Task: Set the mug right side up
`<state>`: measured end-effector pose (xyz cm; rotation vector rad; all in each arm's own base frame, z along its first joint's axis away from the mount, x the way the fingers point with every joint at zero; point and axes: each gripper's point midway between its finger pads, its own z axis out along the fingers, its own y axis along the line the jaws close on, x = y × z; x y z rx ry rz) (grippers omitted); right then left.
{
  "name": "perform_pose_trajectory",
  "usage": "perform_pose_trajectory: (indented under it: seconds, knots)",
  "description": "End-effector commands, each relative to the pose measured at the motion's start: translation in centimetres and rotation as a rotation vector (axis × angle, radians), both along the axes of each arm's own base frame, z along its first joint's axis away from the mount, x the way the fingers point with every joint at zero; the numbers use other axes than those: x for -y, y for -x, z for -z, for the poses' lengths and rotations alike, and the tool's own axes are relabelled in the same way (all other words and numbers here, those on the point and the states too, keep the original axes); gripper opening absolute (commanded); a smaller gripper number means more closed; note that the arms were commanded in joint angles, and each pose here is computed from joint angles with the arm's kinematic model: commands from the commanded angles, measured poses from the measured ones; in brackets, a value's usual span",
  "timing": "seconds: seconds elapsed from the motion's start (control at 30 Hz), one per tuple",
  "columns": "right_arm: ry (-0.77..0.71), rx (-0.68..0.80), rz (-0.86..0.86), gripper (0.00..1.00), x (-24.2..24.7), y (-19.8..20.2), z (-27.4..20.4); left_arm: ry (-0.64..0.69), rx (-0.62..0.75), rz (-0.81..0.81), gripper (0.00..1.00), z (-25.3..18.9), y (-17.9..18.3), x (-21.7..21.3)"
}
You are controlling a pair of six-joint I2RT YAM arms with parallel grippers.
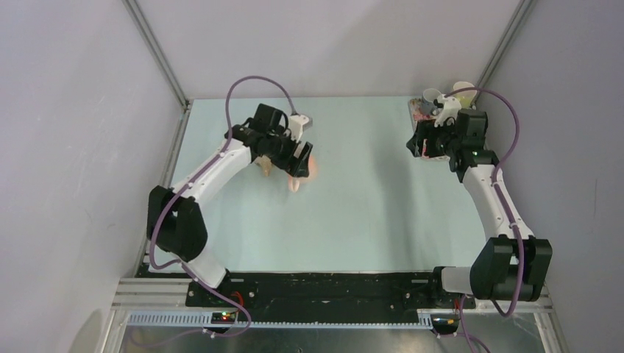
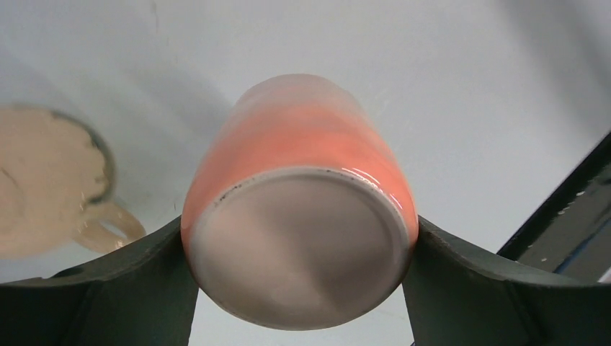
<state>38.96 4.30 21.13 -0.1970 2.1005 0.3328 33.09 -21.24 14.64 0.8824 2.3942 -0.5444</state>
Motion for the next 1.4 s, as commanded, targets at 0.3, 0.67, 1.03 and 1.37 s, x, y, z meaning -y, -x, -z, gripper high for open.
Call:
perform_pose_trajectory:
  seconds: [0.3,0.67,1.03,1.37]
  knots:
    - [-0.515,0.196,-0.415,0.69,-12.4,2.2,-11.7,0.551,0.032,0.205,0.0,-16.6,-1.2,8.7]
    - [-0.893,0.074,-0.59,0.68,-17.6,4.7,-12.4,1.042,0.075,0.043,0.0,-23.1,-4.2,7.3]
    - [-0.957,0.01,-0.619,0.69,-20.9,6.5,-10.7,1.396,0.087,0.068,0.0,-26.9,-2.6,6.3]
    - [-1.089,-0.013,-0.685,0.7,-22.1,8.7,-13.5,1.422,0.072,0.104,0.0,-25.6,-0.8,7.6]
